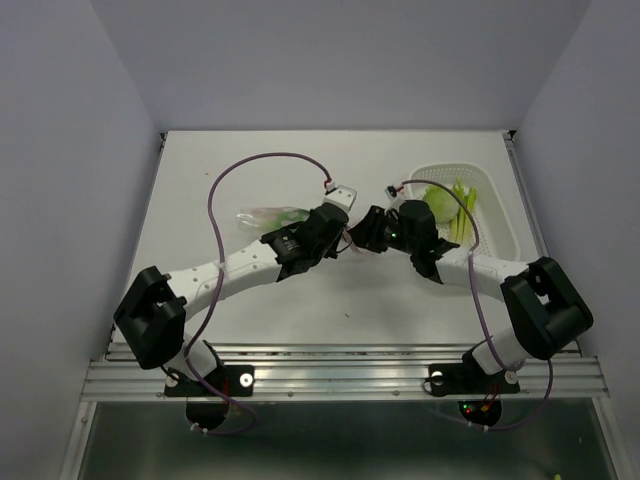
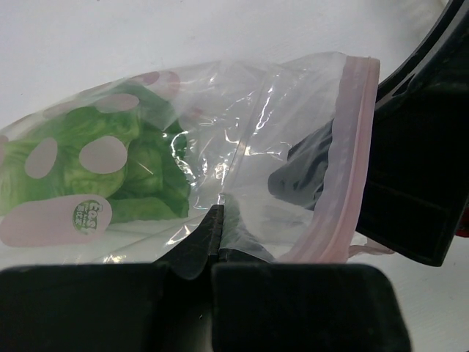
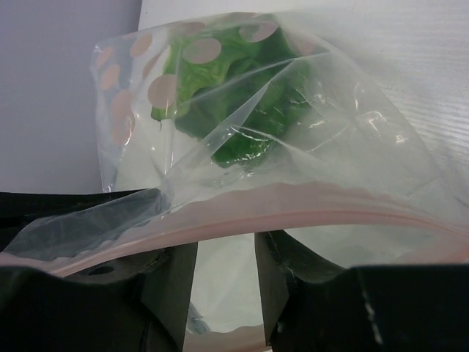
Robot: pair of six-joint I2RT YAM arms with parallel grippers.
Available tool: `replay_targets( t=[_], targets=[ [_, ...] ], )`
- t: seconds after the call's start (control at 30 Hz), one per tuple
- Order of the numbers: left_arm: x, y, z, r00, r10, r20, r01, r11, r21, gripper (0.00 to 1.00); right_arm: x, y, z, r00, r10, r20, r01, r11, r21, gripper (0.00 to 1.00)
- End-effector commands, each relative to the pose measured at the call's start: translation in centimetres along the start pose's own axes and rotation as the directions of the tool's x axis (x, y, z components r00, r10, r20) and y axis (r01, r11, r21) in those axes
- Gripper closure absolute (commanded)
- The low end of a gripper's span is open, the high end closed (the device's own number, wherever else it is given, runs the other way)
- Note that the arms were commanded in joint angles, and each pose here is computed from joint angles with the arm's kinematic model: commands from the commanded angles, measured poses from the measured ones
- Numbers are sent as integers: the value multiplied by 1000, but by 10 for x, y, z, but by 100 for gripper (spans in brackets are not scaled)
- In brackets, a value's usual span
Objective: Open the zip-top bag and remove the fake food
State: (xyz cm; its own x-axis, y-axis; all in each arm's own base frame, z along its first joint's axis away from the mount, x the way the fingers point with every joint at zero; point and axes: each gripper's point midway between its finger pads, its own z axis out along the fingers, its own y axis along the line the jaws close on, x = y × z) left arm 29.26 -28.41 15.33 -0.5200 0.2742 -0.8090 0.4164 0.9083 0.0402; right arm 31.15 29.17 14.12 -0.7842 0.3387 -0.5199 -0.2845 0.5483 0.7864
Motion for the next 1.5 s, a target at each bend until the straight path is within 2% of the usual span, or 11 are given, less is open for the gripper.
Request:
replay_targets(
  t=[0.0,0.33,0.5,0.87,1.1,1.47],
  targets=[
    [-26,-12,-5,998,-37,56,35,999,31,100,-8,11,1,995,-16,97,20,999,-38,59],
    [-19,-22,3,1000,-11,21,10,1000,22,100,3,-13,-8,989,77,129,-86,994,61,64],
    [-14,-29,7,1000,10,-1,-10,1000,25,100,2,-15,-7,982,103,160,-111,993,41,64],
    [-10,-32,13,999,30,-19,-29,999,29,100,-12,-8,14,978,62,198,-56,998,-36,63],
    [-23,-37,8,1000,-4,19,2,998,55,100,1,-11,22,965,201,168,-183,976,-114,63],
    [-29,-40,13,1000,-16,27,14,999,48,100,16,-5,29,973,211,99,-192,966,-172,62]
  ],
)
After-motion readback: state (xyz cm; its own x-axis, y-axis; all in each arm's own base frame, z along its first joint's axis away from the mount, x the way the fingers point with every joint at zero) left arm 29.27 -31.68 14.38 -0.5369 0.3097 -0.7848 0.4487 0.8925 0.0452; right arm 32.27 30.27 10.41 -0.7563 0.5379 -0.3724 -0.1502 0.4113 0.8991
